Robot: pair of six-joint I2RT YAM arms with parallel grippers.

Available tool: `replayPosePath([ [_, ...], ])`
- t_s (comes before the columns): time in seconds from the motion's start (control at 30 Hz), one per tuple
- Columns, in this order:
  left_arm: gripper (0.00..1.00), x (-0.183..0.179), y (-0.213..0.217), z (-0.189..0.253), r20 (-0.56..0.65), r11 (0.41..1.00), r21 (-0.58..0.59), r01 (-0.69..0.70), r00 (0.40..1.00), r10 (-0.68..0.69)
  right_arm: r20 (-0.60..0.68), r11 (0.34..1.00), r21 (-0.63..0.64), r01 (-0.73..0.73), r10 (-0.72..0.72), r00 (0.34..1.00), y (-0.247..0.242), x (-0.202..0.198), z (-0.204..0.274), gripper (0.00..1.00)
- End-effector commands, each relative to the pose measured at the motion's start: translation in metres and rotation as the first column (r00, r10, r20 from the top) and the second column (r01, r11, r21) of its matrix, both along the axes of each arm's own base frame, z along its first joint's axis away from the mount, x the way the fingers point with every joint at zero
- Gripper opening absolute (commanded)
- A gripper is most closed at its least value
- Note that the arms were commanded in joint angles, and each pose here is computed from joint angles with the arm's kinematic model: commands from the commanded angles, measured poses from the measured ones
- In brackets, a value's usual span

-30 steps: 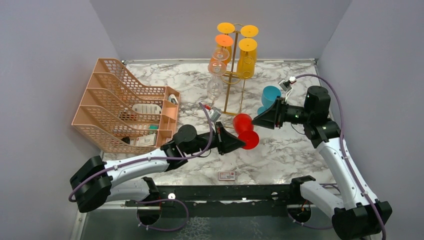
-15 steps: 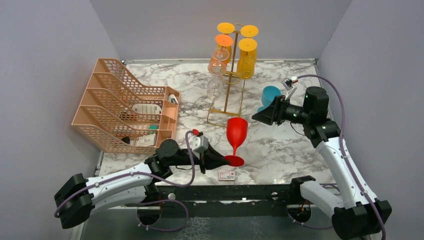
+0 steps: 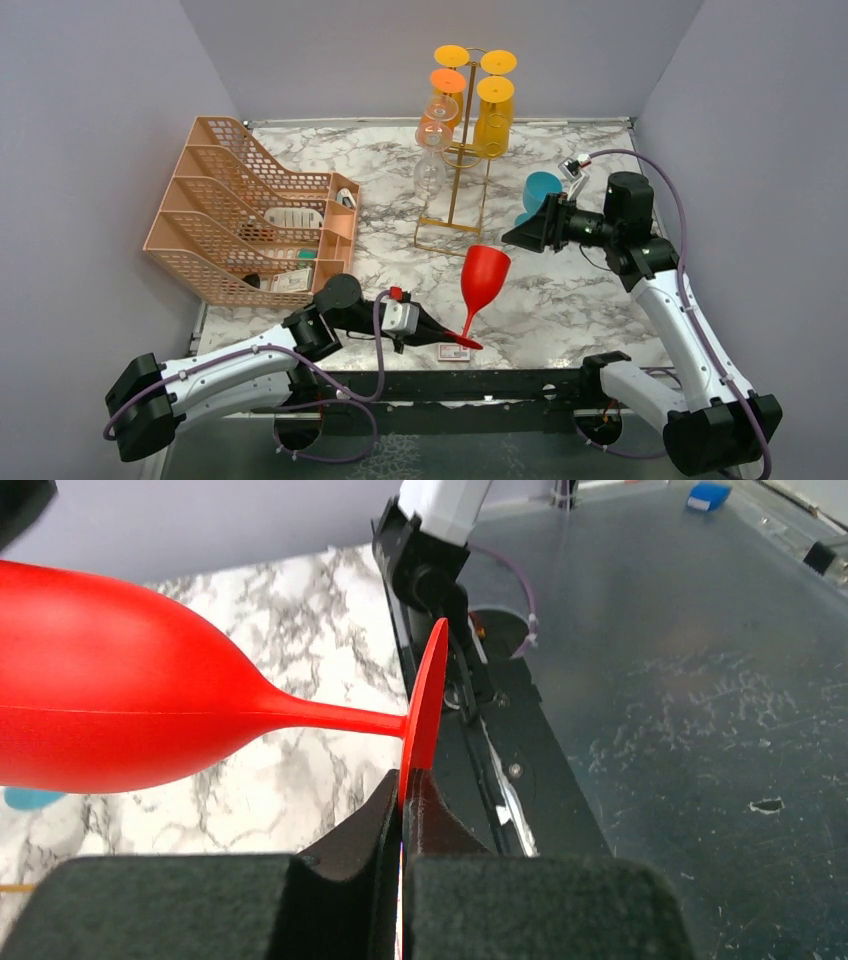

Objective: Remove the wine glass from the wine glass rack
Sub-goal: Place the wine glass at the center of the board.

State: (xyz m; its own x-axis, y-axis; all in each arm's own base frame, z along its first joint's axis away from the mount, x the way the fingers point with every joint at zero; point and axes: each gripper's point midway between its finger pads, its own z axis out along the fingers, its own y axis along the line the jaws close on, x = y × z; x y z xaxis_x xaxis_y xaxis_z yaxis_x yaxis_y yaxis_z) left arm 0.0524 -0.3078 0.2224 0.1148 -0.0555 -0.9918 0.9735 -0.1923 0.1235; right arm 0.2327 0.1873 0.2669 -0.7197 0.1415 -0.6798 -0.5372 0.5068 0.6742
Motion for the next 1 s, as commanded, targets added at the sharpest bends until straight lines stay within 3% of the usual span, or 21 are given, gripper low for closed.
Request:
replayPosePath([
  [0.0, 0.00, 0.006, -0.003, -0.006, 0.024, 0.997, 0.076, -0.018, 1.000, 0.016, 0.060, 0.999, 0.025, -0.032, 0.031, 0.998, 0.004, -0.005, 0.018, 0.62],
  [0.13, 0.00, 0.015, -0.001, -0.003, 0.051, 0.994, 0.088, -0.070, 0.997, 0.066, 0.008, 0.997, 0.065, -0.051, 0.051, 0.999, 0.009, -0.004, 0.016, 0.63],
  [0.33, 0.00, 0.026, -0.001, -0.003, 0.127, 0.980, 0.179, -0.092, 0.989, 0.070, -0.042, 0.948, 0.190, -0.257, 0.269, 0.962, 0.023, -0.027, 0.029, 0.67],
  [0.47, 0.00, 0.029, -0.005, -0.005, 0.174, 0.974, 0.213, -0.078, 0.984, 0.041, -0.105, 0.941, 0.195, -0.277, 0.300, 0.948, 0.025, -0.028, 0.015, 0.67],
  [0.7, 0.00, 0.037, -0.007, -0.017, 0.188, 0.956, 0.281, -0.083, 0.982, 0.030, -0.115, 0.870, 0.248, -0.427, 0.464, 0.878, 0.027, -0.046, 0.014, 0.58],
  [0.97, 0.00, 0.056, 0.003, -0.023, 0.259, 0.931, 0.323, -0.172, 0.962, 0.088, -0.147, 0.832, 0.277, -0.480, 0.531, 0.835, 0.036, -0.055, 0.010, 0.34],
])
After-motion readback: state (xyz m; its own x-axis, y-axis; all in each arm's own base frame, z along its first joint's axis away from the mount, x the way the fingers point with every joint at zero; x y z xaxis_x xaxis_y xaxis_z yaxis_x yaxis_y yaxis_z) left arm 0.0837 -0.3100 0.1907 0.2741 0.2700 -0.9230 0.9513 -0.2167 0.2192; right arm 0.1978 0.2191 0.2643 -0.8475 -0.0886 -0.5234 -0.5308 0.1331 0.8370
